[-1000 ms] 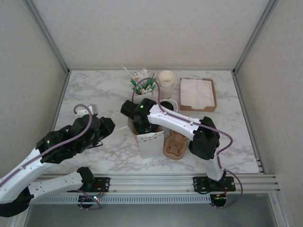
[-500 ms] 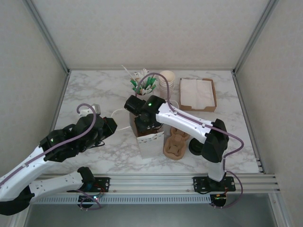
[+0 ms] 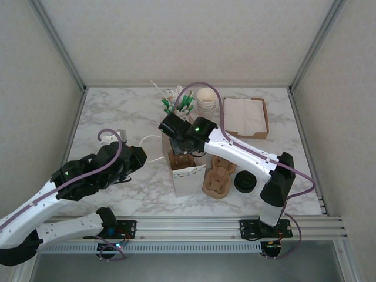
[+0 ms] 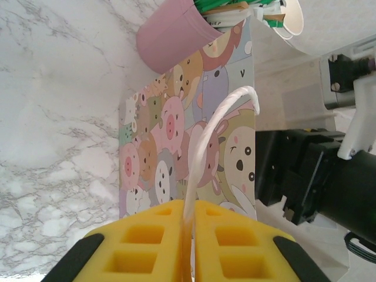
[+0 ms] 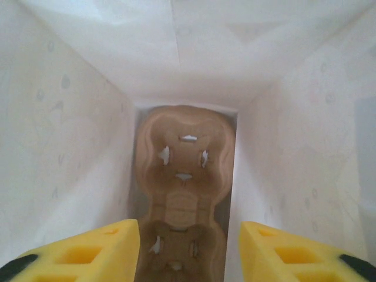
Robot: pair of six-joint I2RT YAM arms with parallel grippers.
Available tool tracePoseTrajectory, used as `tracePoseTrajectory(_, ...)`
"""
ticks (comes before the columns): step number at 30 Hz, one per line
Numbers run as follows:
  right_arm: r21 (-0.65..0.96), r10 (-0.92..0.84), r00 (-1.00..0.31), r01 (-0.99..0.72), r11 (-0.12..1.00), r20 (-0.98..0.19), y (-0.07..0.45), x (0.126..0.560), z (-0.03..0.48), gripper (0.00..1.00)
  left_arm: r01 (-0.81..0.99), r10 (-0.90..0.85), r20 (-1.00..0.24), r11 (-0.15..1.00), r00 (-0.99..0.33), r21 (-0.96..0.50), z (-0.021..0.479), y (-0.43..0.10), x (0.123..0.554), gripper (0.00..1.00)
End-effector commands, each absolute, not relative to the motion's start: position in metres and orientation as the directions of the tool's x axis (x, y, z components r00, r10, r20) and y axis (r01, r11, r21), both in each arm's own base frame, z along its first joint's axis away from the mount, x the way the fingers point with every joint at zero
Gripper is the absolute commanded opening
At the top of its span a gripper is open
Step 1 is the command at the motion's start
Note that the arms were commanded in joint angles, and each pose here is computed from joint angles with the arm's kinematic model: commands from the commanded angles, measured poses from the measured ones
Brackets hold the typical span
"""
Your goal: Pack the takeout coffee
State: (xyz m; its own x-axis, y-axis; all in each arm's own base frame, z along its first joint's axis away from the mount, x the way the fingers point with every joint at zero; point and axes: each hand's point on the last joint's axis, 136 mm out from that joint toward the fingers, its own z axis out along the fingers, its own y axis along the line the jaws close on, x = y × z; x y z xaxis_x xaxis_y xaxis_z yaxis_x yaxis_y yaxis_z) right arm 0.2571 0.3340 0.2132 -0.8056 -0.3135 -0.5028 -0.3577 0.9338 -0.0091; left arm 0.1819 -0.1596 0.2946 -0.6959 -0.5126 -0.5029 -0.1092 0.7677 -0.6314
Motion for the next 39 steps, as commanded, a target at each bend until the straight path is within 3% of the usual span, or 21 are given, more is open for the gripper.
tracePoseTrajectory(1, -0.026, -0.289, -0.786, -0.328, 0.944, -0.547, 0.333, 0.276, 0.209, 0.42, -0.098, -0.526, -0.514, 0.757, -0.677, -0.646, 0.303, -0.160, 0.184, 0.13)
tracePoseTrajectory(7, -0.034, -0.307, -0.806, -0.337, 0.941, -0.507, 0.340, 0.283, 0.177, 0.34, -0.094, -0.526, -0.516, 0.756, -0.677, -0.647, 0.304, -0.161, 0.184, 0.13)
tracePoseTrajectory(23, -0.122, -0.360, -0.869, -0.339, 0.933, -0.339, 0.317, 0.248, 0.101, 0.33, -0.093, -0.525, -0.522, 0.759, -0.672, -0.644, 0.305, -0.159, 0.184, 0.13)
tracePoseTrajectory(32, -0.116, -0.341, -0.825, -0.324, 0.939, -0.451, 0.319, 0.253, 0.158, 0.38, -0.095, -0.525, -0.520, 0.759, -0.674, -0.644, 0.304, -0.160, 0.183, 0.14)
tracePoseTrajectory(39, -0.064, -0.283, -0.765, -0.303, 0.951, -0.578, 0.312, 0.261, 0.228, 0.55, -0.091, -0.526, -0.521, 0.757, -0.672, -0.647, 0.306, -0.160, 0.183, 0.14)
